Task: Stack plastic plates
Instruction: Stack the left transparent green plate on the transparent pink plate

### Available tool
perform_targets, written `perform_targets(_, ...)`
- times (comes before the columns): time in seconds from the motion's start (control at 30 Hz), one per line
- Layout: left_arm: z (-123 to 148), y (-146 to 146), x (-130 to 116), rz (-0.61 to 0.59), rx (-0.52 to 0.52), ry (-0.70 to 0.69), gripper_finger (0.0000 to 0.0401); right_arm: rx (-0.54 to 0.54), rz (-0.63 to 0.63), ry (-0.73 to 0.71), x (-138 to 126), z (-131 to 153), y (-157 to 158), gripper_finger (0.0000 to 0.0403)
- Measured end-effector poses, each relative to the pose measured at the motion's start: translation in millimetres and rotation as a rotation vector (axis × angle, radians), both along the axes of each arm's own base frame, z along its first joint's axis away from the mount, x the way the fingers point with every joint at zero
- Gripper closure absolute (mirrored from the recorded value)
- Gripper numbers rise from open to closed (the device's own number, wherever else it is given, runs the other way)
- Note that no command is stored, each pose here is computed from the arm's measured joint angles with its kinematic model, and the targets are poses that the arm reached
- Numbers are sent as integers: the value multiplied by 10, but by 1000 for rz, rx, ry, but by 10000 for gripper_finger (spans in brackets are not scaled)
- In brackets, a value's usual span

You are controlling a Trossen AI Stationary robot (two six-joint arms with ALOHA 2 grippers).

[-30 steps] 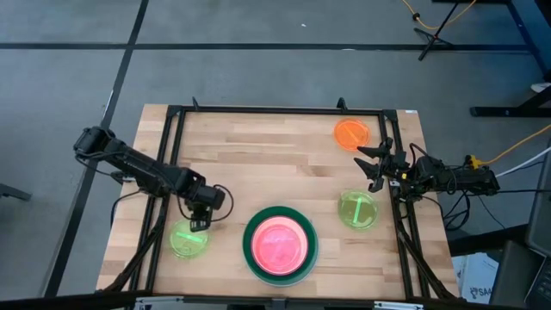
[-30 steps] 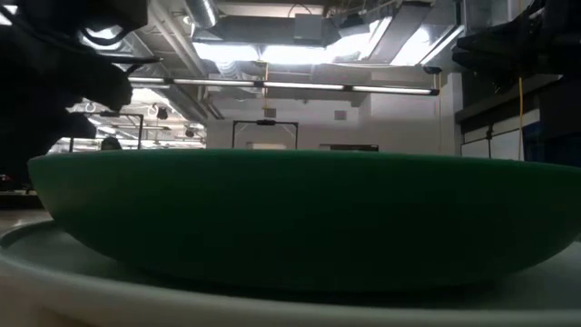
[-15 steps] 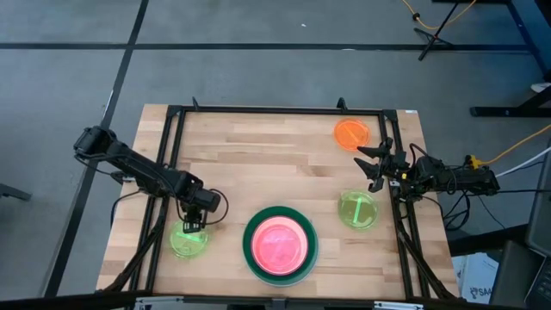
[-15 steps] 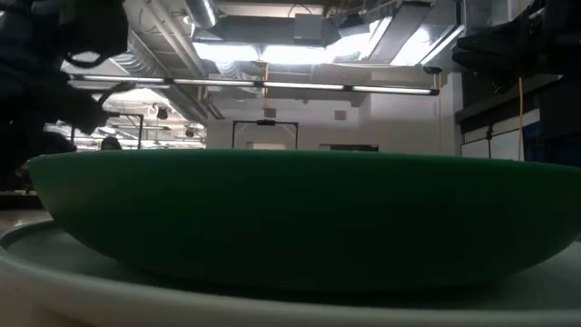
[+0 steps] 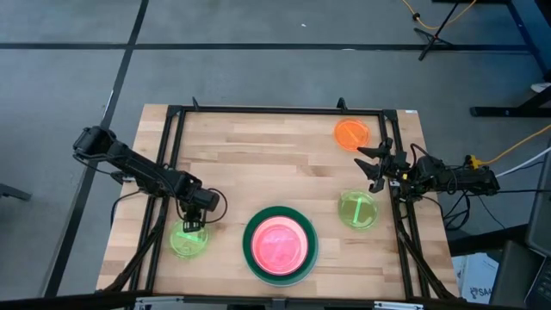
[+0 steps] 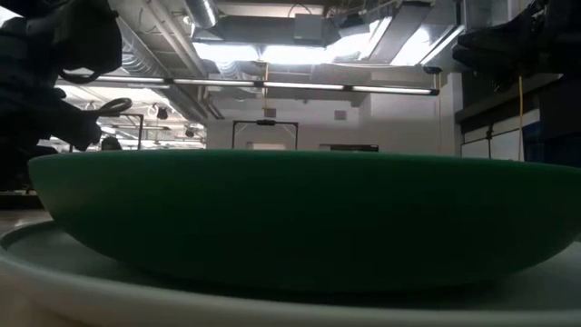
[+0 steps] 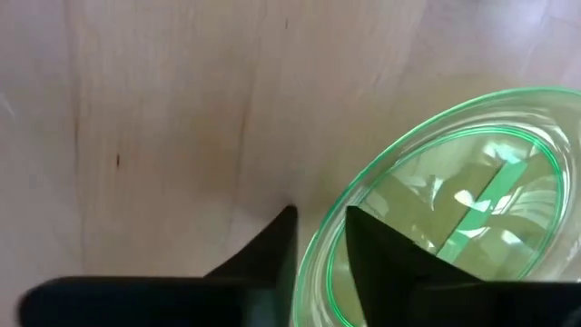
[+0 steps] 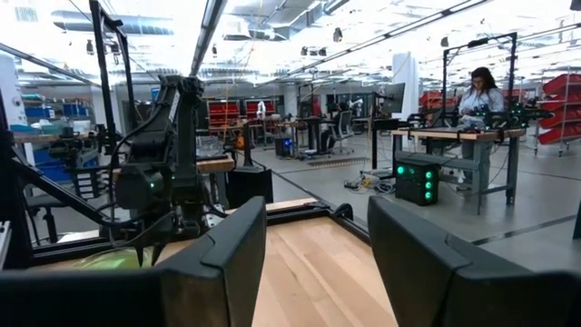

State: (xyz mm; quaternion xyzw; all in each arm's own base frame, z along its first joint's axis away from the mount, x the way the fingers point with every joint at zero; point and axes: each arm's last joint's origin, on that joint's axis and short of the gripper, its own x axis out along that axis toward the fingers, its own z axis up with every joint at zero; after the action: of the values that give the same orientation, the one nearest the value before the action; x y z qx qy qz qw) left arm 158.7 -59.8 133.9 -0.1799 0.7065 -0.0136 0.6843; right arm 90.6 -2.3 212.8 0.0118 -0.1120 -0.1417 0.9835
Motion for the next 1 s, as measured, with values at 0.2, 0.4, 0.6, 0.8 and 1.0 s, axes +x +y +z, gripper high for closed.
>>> perform_targets(0.2, -1, -21, 19, -24, -40, -20, 393, 1, 0, 0, 0, -1, 0, 214)
perform_targets(0.4, 5, -36, 7, 48, -113, 36, 398, 11, -17, -1, -1, -2, -5, 214)
perform_targets(0.6, 171, -79, 104, 59, -175, -12, 398, 31, -20, -8, -2, 0, -8, 214)
perform_targets(0.8, 495, -153, 330, 73, -219, -123, 398, 55, -14, -18, -3, 1, -7, 214)
perform_targets(1.0, 852, -198, 587, 113, -227, -327, 399, 55, -15, -18, -3, 2, -8, 214)
